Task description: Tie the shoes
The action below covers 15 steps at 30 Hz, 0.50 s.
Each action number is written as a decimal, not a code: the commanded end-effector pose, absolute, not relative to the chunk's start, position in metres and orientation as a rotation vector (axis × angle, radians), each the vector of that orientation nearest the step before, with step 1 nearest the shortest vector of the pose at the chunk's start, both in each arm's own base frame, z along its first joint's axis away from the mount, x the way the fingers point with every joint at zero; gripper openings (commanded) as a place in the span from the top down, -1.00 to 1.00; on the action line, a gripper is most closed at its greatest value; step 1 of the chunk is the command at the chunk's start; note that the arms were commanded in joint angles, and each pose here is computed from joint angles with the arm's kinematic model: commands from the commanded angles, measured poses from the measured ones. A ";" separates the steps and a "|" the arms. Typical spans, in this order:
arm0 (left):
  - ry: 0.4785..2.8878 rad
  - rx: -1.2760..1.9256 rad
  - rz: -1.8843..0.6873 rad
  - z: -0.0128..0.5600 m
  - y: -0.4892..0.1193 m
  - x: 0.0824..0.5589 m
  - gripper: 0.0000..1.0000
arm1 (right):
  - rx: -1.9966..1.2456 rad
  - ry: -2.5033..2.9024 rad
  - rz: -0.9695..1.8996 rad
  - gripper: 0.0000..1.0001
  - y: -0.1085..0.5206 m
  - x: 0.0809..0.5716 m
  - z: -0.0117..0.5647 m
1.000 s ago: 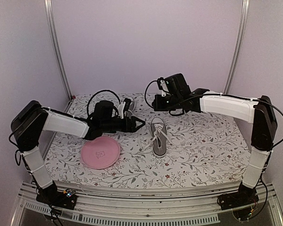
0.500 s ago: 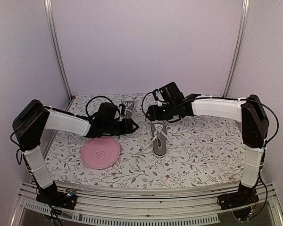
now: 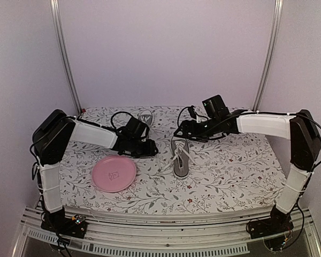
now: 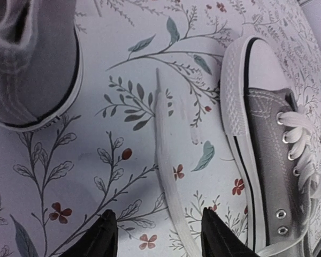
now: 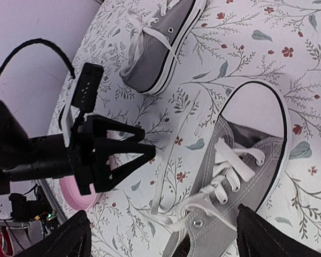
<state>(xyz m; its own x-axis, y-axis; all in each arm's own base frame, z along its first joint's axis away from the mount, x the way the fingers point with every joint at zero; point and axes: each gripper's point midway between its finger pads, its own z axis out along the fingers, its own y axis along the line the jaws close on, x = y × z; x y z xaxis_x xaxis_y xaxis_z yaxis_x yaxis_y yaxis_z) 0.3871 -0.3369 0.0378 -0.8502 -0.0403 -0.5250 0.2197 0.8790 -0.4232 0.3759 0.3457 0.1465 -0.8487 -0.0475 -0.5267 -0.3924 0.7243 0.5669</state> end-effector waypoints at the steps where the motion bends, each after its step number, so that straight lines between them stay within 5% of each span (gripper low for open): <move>1: 2.527 0.147 -0.610 0.031 -0.347 0.384 -0.04 | -0.426 2.291 1.202 -0.89 0.334 0.348 0.191; 11: 2.592 0.136 -0.508 0.010 -0.355 0.392 -0.04 | -0.569 2.095 1.285 -0.90 0.291 0.300 0.224; 15: 2.622 0.155 -0.415 0.003 -0.353 0.395 0.13 | -0.543 2.092 1.278 -0.90 0.277 0.297 0.221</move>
<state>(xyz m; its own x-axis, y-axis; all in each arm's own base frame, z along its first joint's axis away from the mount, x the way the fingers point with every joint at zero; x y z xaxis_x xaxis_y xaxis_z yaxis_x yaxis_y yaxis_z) 0.4011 -0.3594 0.0213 -0.8590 -0.0115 -0.5119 0.1992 0.9134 -0.3549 0.3004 0.2861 0.2154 -0.7584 -0.0312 -0.6510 -0.5844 0.4748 0.6581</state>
